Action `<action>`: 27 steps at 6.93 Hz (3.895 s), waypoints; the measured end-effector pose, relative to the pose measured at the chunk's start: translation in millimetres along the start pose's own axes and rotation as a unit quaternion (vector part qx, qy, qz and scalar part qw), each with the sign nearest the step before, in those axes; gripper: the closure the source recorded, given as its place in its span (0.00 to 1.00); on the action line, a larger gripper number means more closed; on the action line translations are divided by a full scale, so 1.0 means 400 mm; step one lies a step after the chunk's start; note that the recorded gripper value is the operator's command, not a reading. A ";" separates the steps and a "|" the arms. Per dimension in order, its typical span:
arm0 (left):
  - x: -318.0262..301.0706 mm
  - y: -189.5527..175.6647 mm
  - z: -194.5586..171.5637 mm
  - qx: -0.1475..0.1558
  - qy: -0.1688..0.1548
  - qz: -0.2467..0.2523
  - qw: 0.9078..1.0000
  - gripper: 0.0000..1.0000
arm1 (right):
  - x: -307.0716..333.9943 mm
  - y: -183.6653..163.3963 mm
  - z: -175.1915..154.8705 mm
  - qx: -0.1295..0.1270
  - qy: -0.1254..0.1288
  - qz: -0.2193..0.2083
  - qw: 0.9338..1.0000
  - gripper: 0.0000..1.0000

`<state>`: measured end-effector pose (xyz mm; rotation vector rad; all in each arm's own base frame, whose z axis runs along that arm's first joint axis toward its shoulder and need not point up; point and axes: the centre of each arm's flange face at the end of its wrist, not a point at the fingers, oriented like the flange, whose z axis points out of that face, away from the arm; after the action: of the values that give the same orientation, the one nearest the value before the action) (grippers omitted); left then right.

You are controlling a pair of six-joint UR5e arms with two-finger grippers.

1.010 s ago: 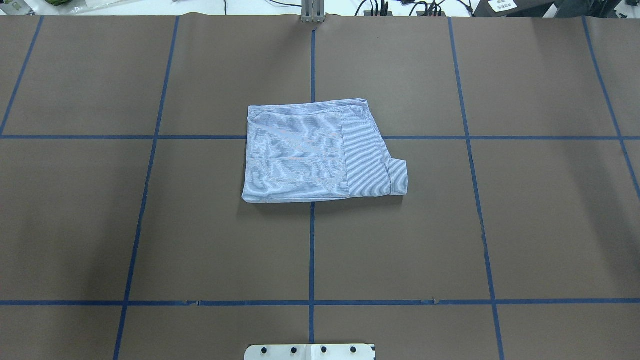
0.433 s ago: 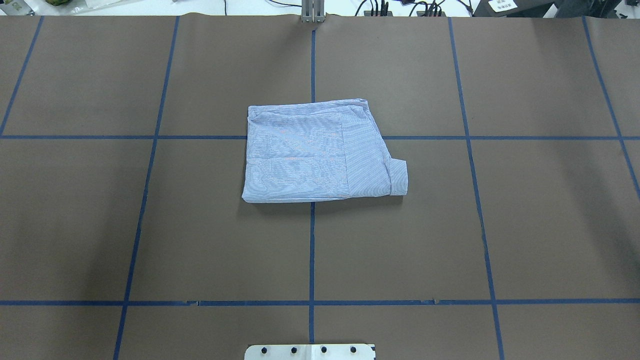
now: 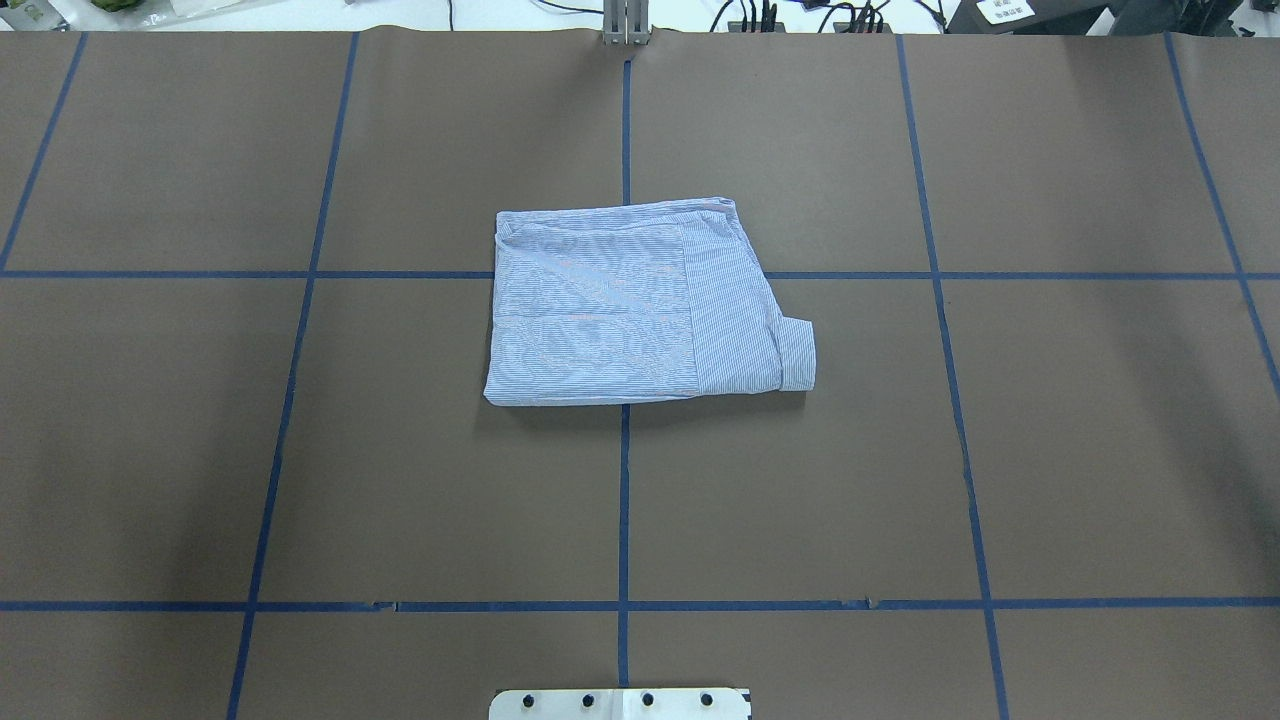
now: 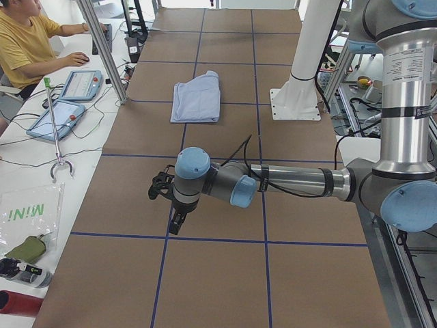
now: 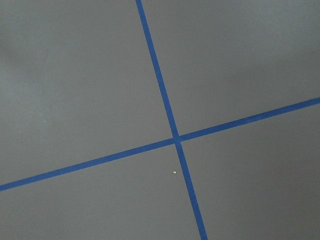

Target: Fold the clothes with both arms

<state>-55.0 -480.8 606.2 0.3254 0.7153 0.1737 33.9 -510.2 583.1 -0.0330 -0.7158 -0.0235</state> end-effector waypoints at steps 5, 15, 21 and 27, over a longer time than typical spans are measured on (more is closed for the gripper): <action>0.016 -0.015 -0.016 0.017 0.004 0.013 1.000 0.00 | 0.013 0.015 0.022 -0.002 -0.002 0.005 1.000 0.00; 0.048 -0.020 -0.023 0.021 0.042 0.003 0.999 0.00 | 0.061 0.105 0.072 0.032 -0.010 -0.020 0.999 0.00; 0.025 -0.016 -0.007 0.015 0.021 -0.001 1.000 0.00 | 0.062 0.100 0.074 0.030 -0.011 -0.020 0.999 0.00; 0.004 -0.008 0.000 0.010 -0.007 -0.009 1.000 0.00 | 0.063 0.100 0.076 0.029 -0.012 -0.019 0.999 0.00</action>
<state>-53.5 -483.5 603.9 0.3390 0.7068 0.1477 34.5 -469.2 621.7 0.0364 -0.7414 -0.0378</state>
